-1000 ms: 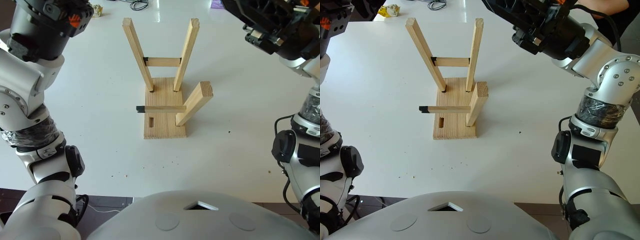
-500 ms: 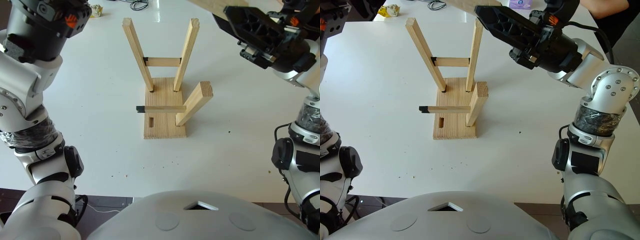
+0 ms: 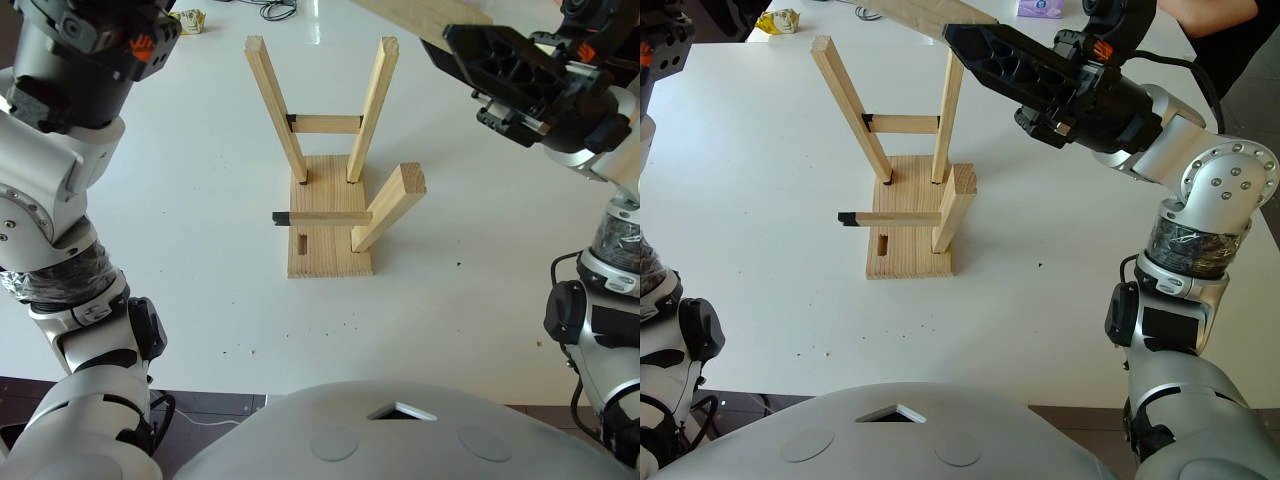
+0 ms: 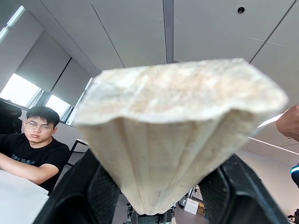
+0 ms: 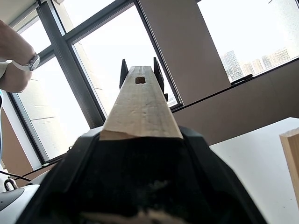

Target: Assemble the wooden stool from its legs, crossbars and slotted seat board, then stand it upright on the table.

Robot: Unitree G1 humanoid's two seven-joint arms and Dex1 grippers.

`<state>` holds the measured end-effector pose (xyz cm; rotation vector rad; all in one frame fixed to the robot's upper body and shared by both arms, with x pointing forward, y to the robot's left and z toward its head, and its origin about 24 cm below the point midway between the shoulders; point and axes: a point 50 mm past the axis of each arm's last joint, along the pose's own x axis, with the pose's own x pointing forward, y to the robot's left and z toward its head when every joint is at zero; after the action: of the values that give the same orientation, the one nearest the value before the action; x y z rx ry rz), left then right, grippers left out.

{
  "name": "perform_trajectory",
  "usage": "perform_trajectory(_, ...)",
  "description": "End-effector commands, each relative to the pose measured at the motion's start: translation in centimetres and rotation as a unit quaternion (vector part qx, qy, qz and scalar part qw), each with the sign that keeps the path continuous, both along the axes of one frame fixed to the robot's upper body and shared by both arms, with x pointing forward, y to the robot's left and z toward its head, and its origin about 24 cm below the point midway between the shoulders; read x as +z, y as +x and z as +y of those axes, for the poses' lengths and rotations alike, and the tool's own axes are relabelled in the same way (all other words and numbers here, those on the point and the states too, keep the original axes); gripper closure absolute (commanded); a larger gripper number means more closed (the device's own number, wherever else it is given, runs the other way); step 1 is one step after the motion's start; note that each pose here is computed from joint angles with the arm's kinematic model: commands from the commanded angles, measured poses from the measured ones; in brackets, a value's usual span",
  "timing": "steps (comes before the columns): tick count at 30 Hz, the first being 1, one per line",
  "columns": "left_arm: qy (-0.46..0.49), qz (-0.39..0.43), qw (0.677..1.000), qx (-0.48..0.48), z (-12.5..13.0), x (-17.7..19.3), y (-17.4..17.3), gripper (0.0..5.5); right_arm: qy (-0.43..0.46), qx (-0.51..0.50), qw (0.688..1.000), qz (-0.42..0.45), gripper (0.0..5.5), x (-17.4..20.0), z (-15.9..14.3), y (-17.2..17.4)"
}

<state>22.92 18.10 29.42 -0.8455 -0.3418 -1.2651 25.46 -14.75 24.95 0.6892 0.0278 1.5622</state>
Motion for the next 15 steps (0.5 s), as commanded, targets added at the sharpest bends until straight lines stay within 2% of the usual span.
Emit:
perform_trajectory(1,0.02,-0.03,0.999,-0.008,-0.5,0.6,-0.6,3.35,-0.023,-0.021,0.999,0.01,2.77,0.0,-0.2,0.6)
perform_trajectory(9,0.041,-0.045,0.998,0.024,-0.3,0.4,-0.5,3.38,-0.036,-0.046,0.998,-0.006,1.66,-0.3,-1.1,0.9)
perform_trajectory(15,0.095,-0.069,0.991,0.066,0.9,0.3,0.3,3.45,-0.06,-0.078,0.995,-0.02,0.81,-1.3,-2.7,0.8)
